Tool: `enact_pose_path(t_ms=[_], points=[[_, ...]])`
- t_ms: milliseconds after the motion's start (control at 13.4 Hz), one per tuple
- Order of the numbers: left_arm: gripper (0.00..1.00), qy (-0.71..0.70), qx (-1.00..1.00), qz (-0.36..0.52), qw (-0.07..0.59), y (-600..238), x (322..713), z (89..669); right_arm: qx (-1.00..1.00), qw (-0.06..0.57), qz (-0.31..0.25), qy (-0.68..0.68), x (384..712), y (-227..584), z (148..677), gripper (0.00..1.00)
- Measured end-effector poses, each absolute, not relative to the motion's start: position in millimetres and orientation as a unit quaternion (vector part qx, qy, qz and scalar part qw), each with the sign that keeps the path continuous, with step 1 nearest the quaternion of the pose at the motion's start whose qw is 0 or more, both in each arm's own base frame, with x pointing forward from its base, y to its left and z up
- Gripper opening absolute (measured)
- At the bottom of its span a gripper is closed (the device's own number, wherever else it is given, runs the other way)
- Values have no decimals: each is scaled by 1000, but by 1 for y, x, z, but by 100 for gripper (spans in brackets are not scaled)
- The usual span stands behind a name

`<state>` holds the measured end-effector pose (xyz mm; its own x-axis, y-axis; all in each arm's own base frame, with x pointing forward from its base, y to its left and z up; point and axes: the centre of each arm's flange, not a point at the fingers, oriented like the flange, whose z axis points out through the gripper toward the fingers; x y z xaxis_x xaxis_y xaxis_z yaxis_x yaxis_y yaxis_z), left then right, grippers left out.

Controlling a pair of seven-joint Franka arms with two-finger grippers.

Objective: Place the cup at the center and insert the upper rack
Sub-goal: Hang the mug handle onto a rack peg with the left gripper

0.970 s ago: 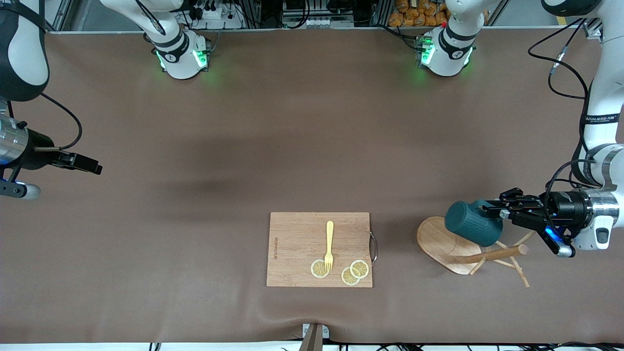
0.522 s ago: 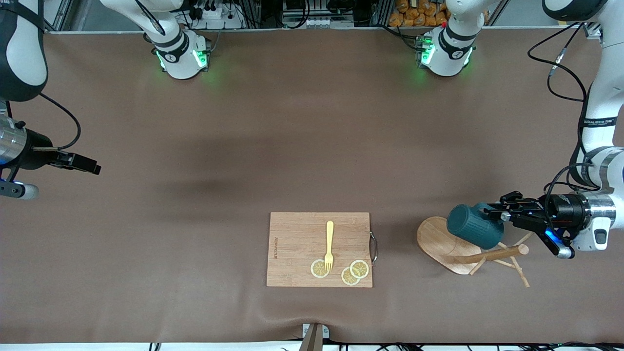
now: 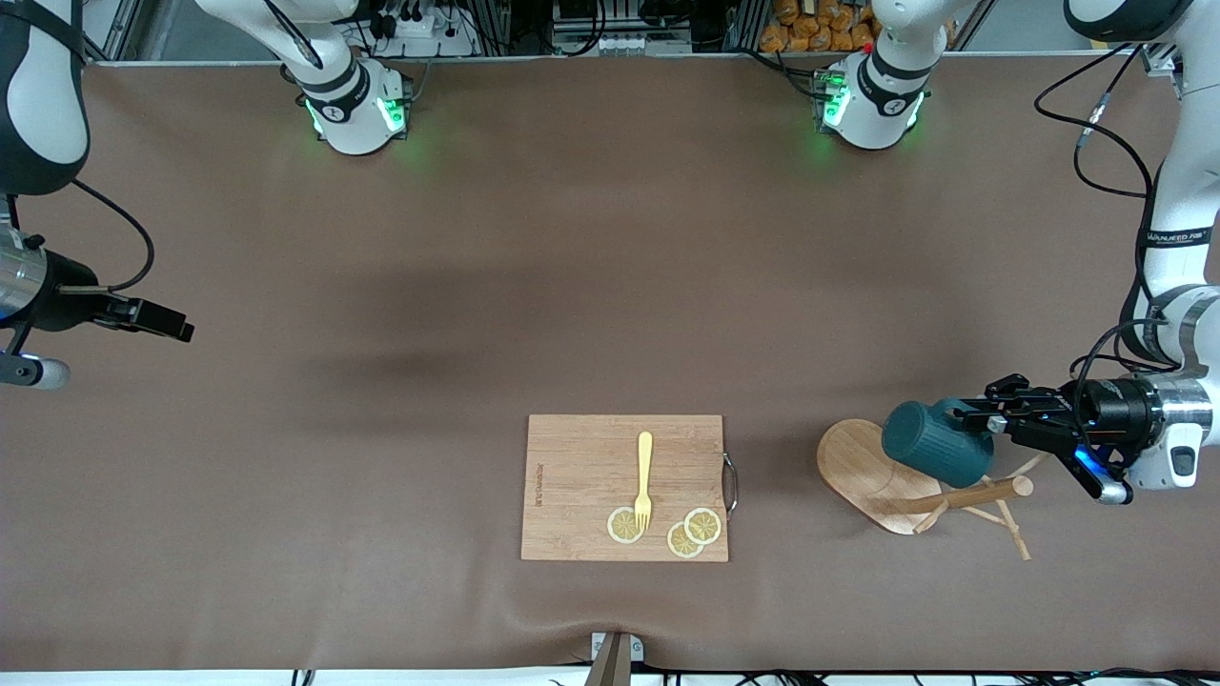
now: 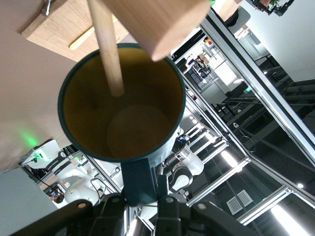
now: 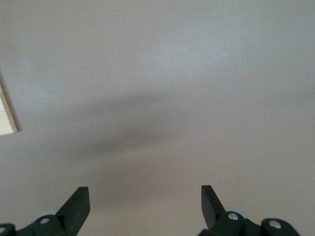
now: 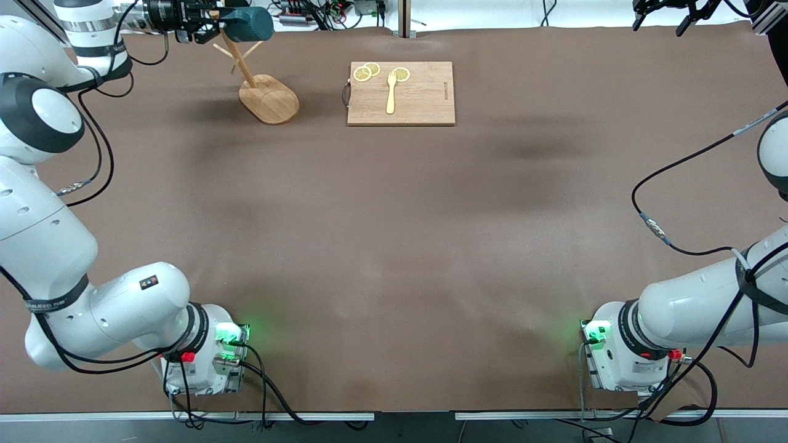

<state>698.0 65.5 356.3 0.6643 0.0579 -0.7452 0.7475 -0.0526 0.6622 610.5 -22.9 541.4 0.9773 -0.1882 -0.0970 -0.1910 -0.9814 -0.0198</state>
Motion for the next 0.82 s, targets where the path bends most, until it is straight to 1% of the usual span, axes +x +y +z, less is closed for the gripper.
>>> enact_pose_path(t_ms=[820], points=[[21, 306, 670, -274, 619, 79, 696, 355, -994, 15, 47, 94, 611, -22, 541, 100]])
